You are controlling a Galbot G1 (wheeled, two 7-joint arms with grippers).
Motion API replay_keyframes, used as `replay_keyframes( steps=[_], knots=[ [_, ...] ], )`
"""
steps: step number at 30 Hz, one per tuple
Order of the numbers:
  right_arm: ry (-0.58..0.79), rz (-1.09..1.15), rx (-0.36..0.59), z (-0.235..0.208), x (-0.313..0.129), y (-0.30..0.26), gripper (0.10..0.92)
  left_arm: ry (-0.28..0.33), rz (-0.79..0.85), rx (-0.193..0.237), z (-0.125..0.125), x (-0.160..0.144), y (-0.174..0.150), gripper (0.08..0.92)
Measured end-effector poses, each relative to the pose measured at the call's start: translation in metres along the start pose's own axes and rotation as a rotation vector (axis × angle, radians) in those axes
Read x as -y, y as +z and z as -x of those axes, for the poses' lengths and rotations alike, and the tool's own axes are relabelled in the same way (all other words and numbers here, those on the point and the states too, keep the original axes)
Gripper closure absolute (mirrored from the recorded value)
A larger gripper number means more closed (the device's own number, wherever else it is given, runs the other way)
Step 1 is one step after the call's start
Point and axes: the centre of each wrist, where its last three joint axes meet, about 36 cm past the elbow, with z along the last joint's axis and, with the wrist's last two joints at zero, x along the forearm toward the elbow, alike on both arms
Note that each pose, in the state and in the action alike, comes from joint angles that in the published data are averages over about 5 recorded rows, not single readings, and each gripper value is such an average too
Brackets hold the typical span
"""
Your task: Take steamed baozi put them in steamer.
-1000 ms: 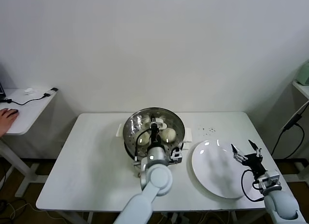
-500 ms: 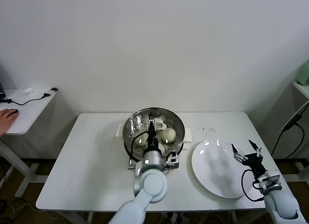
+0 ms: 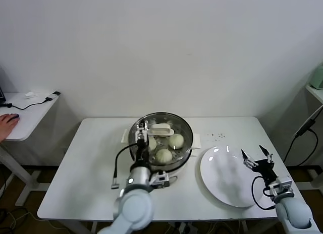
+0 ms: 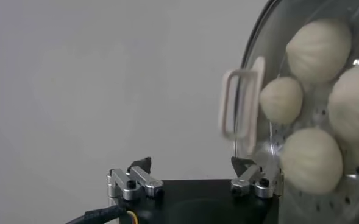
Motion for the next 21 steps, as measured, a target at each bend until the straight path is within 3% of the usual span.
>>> replay_keyframes(
  steps=[5,13,16,21],
  knots=[
    [-0.017,0.015,-0.015,-0.002,-0.006,-0.008,0.200,0.000,-0.109,-0.039,-0.012,-0.008,0.034,0.177],
    [-0.033,0.044,-0.019,-0.008,-0.018,-0.017,0.200,0.068,-0.385,-0.164,-0.026,-0.008,0.103,0.177],
    [-0.041,0.054,-0.015,-0.011,-0.024,-0.020,0.200,0.109,-0.532,-0.161,-0.034,-0.005,0.131,0.177],
    [-0.060,0.064,-0.003,-0.016,-0.036,-0.024,0.200,0.131,-0.811,-0.113,-0.053,0.004,0.174,0.177]
  ],
)
